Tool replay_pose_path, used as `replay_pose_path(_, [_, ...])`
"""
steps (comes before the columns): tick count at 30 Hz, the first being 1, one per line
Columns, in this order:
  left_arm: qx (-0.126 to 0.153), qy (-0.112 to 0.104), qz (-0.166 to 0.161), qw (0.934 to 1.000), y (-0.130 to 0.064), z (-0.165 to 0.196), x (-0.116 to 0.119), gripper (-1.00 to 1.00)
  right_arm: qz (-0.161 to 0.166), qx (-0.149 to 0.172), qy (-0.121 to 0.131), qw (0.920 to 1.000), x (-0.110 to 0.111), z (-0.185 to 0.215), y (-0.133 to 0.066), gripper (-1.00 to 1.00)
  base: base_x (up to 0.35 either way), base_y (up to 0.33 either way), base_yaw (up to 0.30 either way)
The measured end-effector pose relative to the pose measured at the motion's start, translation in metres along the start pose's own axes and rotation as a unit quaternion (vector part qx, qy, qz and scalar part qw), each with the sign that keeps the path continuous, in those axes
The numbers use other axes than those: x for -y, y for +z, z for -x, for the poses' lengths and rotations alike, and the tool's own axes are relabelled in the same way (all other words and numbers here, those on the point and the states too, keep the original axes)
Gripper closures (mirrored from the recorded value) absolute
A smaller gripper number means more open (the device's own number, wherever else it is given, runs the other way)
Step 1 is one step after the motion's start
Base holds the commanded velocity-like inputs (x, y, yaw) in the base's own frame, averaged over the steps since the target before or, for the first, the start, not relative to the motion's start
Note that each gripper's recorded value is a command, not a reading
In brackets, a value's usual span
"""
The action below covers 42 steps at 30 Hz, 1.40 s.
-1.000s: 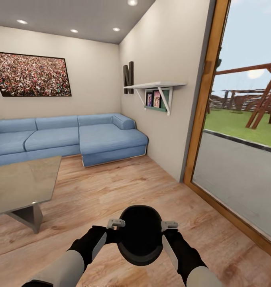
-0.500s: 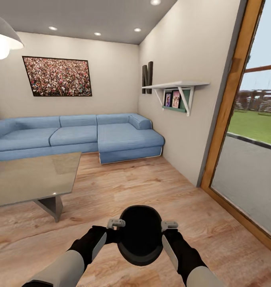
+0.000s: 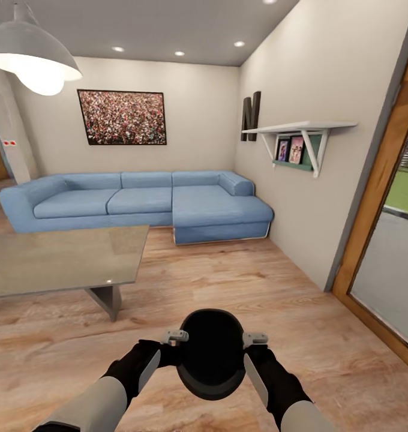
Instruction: Place each of the two pumpkins and all three candles from the living room inside a cabinet in the living room (use any cabinet), then make sure every cabinet is closed, and position the cauldron so it is next to a table in the living room.
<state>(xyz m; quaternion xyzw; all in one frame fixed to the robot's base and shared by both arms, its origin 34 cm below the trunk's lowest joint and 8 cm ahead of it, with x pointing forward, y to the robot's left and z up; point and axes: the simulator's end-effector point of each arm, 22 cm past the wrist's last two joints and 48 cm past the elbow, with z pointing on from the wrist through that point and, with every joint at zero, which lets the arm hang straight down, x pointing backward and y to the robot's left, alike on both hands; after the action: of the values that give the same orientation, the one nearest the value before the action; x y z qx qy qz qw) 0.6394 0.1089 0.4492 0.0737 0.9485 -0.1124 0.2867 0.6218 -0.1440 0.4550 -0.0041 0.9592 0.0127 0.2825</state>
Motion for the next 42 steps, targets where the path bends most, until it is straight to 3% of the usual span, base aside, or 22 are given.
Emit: replay_pose_path(42, [0.000,0.000,0.000,1.0000,-0.0002,0.0003,0.0002,1.00,0.000,0.000,0.000,1.0000,0.0001,0.0002,-0.0002,1.00,0.013,0.007,0.277])
